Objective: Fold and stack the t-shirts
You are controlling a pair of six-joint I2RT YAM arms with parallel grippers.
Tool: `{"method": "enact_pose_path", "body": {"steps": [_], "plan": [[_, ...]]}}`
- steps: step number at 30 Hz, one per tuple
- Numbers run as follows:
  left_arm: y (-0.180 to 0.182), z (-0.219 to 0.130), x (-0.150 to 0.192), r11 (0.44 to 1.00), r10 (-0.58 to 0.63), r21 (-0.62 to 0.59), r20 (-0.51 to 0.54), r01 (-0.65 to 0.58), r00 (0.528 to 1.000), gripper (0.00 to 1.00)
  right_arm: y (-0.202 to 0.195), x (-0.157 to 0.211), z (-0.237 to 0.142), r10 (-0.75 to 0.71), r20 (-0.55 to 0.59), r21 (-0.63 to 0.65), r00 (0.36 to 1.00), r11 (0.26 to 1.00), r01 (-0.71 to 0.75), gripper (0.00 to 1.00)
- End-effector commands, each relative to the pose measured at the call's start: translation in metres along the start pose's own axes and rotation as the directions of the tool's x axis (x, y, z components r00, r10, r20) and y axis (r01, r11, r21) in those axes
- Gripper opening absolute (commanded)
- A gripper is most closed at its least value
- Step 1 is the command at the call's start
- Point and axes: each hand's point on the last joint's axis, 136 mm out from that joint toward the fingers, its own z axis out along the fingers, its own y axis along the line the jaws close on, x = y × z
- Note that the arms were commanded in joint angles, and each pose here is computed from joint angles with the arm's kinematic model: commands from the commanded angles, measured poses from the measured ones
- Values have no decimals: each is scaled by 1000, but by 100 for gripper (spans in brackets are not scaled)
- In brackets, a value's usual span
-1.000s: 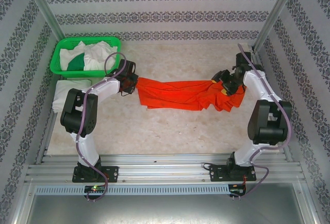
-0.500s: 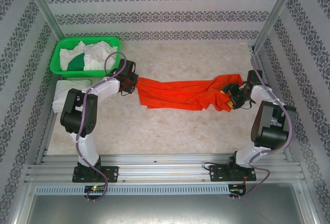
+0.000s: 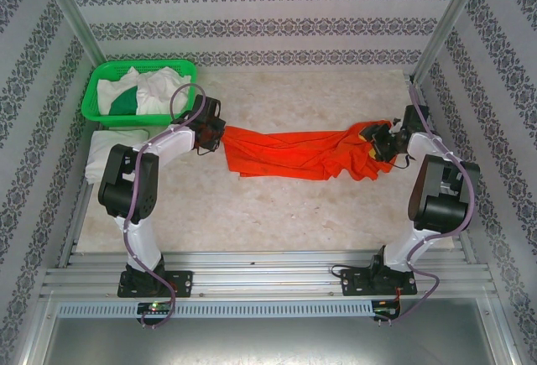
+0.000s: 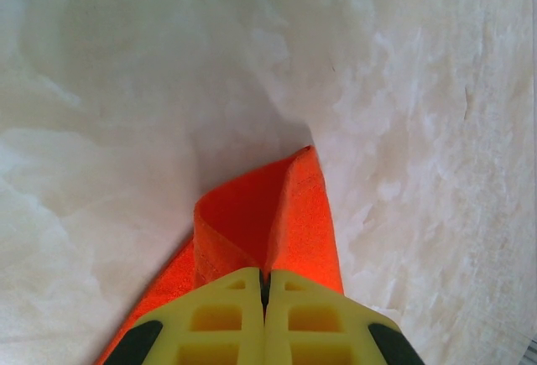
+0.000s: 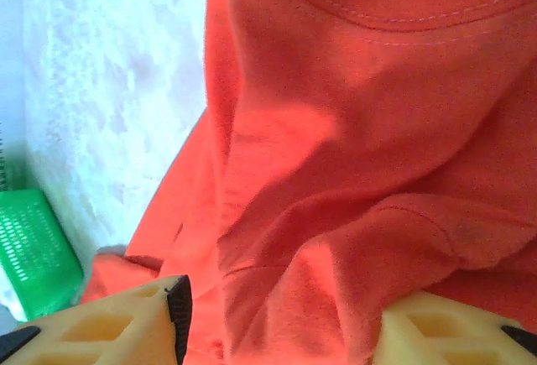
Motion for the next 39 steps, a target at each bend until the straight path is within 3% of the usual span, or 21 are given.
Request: {"method": "enact_pose_path", "body": {"steps": [1, 5, 10, 15, 18, 20, 23, 28, 35, 37, 39], "plan": [[-4, -9, -7, 1000, 1, 8, 15, -2, 1000, 0, 13, 8, 1, -19, -30, -74, 999, 997, 17, 48], [-5, -7, -6, 1000, -5, 12, 8, 5, 1000, 0, 15, 17, 13, -51, -89, -105, 995, 994, 41, 46], [-6, -8, -6, 1000, -4, 15, 12, 3, 1000, 0, -7, 16, 21, -63, -80, -4, 995, 998, 63, 64], [-4, -9, -7, 1000, -1, 8, 15, 1, 1000, 0, -19, 8, 25, -155, -68, 49, 986, 986, 159, 69], [-4, -8, -6, 1000, 2, 7, 10, -2, 1000, 0, -17, 4, 29, -196, -72, 33, 978, 979, 199, 70], [-4, -9, -6, 1000, 3, 8, 10, -4, 1000, 0, -2, 8, 32, -209, -89, -55, 974, 977, 204, 69], [-5, -10, -7, 1000, 1, 8, 15, -1, 1000, 0, 26, 15, 27, -224, -97, -184, 970, 961, 204, 60], [-6, -10, -8, 1000, -3, 11, 21, 3, 1000, 0, 48, 32, 9, -290, -88, -231, 953, 936, 264, 44], [-5, -9, -6, 1000, -11, 15, 18, 11, 1000, 0, 29, 37, 0, -293, -62, -138, 954, 949, 283, 6], [-3, -11, -7, 1000, -11, 11, 23, 11, 1000, 0, 25, 35, -5, -282, -33, -105, 959, 955, 277, 0], [0, -12, -7, 1000, -13, 8, 26, 13, 1000, 0, 23, 32, -10, -267, -11, -98, 964, 959, 265, 0]]}}
